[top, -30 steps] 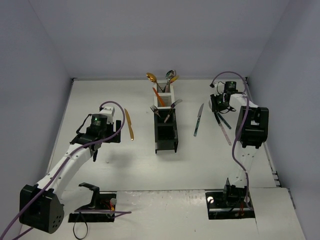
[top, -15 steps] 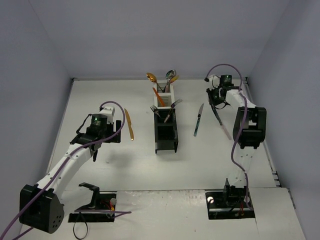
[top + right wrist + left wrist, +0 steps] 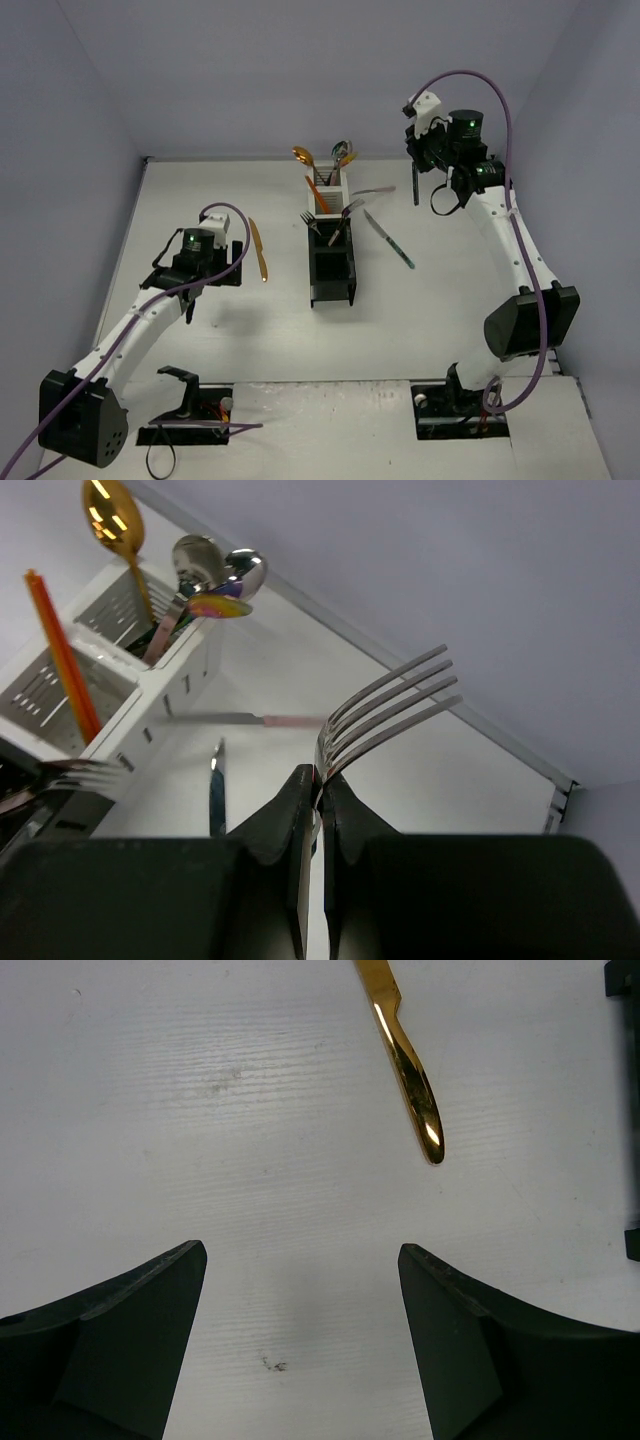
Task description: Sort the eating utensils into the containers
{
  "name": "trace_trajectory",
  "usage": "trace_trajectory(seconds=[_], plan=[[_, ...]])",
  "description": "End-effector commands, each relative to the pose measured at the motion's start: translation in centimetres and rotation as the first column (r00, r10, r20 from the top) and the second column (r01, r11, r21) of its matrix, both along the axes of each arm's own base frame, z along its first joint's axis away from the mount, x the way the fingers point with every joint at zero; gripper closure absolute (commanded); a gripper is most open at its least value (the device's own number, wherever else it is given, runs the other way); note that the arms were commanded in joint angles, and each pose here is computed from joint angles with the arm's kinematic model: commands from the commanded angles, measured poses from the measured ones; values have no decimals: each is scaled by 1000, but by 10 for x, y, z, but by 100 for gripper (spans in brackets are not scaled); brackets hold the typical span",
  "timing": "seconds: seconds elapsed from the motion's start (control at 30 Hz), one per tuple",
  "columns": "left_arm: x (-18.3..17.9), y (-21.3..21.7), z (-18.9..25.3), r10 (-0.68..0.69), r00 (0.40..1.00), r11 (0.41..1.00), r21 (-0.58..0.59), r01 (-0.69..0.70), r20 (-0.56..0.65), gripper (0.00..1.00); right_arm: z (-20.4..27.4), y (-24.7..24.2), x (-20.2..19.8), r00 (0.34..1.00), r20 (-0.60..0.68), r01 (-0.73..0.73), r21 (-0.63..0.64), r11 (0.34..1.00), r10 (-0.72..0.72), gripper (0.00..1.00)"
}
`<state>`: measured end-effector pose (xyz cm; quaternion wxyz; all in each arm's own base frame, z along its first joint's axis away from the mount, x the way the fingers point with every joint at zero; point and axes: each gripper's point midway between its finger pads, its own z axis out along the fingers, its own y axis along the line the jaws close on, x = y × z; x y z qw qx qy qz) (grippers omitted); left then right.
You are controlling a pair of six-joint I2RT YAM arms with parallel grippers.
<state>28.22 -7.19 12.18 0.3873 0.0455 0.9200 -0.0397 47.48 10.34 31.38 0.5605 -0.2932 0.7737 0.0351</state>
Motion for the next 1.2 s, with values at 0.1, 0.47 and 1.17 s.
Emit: trace_trajectory(seconds=[0.1, 0.47, 1.17], plan=[[13, -5, 28, 4, 997, 999, -38, -1, 75, 25, -38, 20, -41, 995, -96, -23, 54, 998, 28, 100], [14, -4, 30, 8, 996, 999, -40, -5, 89, 25, 61, 114, -108, 927, 262, -316, 168, 934, 267, 100], [-8, -10, 67, -53, 972, 992, -96, 77, 230, 25, 24, 204, -96, 824, 409, -490, 169, 855, 391, 100]])
